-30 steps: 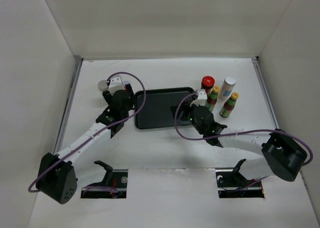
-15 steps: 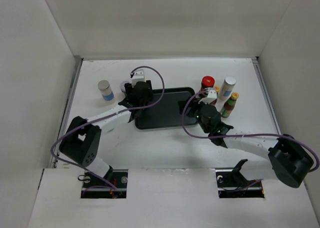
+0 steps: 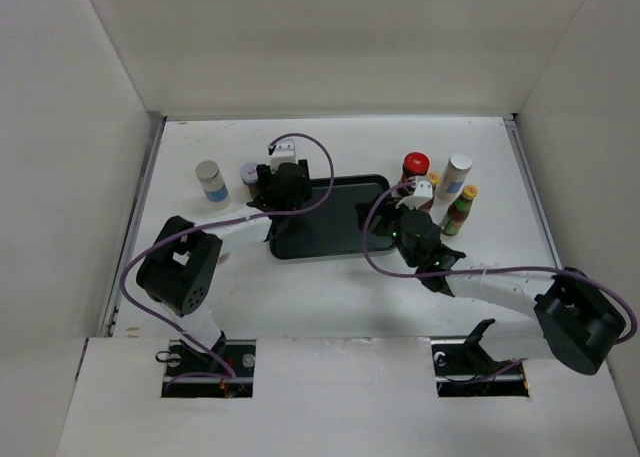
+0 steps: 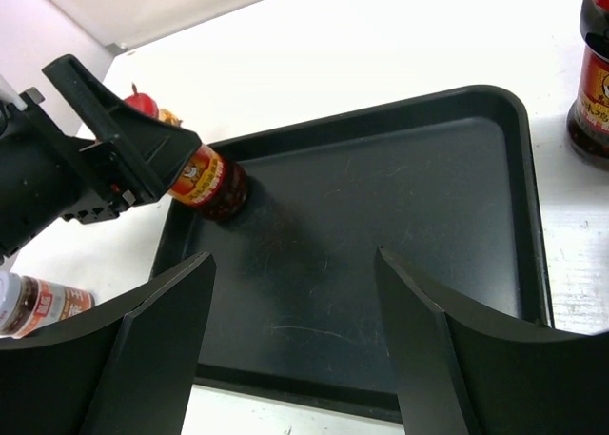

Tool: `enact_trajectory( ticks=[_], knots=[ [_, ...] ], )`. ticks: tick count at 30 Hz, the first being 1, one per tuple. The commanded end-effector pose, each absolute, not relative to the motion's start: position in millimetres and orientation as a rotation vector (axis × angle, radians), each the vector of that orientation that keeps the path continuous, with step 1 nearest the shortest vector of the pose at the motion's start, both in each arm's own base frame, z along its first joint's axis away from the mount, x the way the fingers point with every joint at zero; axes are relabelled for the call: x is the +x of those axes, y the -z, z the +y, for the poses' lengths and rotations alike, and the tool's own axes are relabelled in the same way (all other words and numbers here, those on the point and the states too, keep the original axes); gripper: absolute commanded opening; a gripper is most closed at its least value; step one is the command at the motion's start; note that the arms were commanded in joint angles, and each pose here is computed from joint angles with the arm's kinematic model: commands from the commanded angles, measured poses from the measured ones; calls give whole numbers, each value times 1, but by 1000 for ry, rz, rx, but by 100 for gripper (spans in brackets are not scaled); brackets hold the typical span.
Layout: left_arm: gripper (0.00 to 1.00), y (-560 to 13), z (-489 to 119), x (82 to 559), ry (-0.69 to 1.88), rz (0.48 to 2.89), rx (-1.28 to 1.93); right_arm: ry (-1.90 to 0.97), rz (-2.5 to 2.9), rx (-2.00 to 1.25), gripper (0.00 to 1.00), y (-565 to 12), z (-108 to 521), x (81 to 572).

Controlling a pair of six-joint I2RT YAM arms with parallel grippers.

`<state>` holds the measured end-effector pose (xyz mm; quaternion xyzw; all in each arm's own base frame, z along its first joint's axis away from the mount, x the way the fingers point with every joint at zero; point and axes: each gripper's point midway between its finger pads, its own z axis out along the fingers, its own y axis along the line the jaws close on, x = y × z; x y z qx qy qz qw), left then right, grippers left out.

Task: Organize the condiment bottles

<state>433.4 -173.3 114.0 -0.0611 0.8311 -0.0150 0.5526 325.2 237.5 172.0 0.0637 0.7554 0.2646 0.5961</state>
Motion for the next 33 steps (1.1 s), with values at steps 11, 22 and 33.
enact_trajectory(
  ticks=[11,22,33],
  knots=[
    [95,-197,-169,426,128,1697,-245,-626,1678,184,71,-192,230,333],
    [62,-225,-146,351,267,1583,-306,-642,1655,119,19,-234,239,334],
    [45,-171,-176,307,508,1660,-252,-180,1760,217,53,-264,167,389]
  ],
)
